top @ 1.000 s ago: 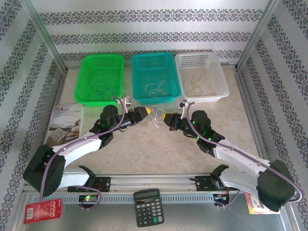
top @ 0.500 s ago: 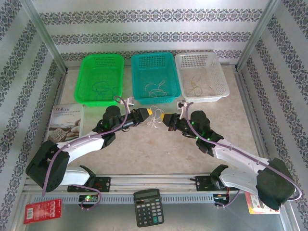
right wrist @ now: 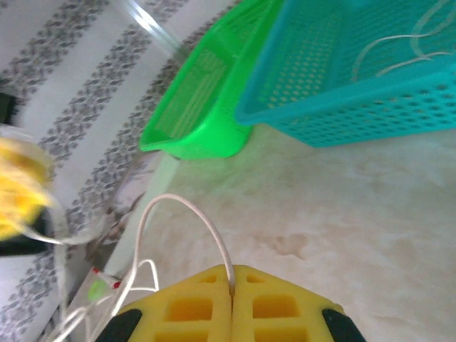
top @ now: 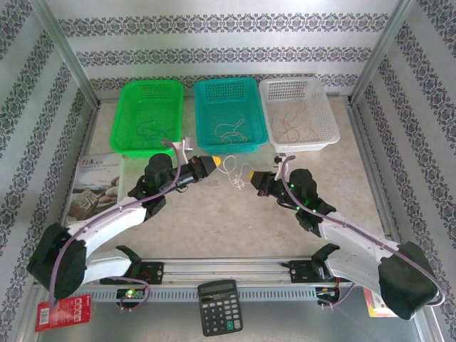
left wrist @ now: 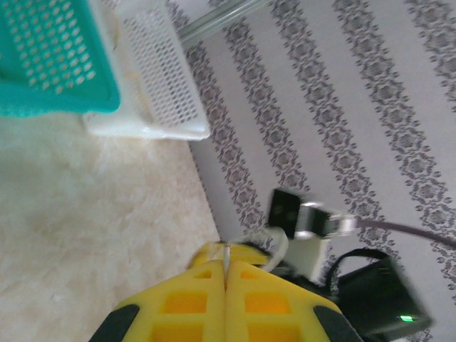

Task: Untangle the cables

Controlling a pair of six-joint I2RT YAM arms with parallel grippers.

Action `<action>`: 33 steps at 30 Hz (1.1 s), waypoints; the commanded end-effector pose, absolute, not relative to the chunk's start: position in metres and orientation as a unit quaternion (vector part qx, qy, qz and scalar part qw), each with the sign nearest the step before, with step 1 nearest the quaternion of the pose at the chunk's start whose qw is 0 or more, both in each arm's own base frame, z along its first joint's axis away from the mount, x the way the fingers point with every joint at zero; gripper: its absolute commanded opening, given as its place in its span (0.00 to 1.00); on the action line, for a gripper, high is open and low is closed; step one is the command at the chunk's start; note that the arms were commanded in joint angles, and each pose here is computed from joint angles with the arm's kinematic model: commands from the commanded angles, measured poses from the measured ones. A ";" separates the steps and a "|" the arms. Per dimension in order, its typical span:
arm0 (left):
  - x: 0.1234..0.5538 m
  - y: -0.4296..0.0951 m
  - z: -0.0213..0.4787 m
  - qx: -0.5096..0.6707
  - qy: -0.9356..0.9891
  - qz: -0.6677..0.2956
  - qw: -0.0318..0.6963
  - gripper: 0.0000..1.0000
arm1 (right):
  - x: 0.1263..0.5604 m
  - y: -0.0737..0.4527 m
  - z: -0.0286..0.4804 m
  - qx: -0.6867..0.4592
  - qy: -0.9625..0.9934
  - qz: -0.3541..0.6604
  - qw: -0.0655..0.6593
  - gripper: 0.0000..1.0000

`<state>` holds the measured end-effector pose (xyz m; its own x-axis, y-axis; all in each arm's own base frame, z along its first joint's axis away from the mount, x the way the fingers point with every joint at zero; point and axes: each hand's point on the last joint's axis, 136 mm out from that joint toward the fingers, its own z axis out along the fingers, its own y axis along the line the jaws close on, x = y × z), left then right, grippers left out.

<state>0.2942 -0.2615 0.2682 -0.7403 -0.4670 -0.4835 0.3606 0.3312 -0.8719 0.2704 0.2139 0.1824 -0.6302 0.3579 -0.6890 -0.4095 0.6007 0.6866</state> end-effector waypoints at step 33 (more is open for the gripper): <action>0.359 -0.134 0.555 -0.008 0.617 -0.476 0.627 0.00 | 0.265 0.142 0.071 0.069 0.854 0.310 0.412 0.00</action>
<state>0.3610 -0.1465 0.5358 -0.2645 -0.6117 -0.7456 0.5763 0.5197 -0.6308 0.2627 0.1508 0.0741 -0.6747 0.3684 -0.6396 -0.1499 0.7801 0.6075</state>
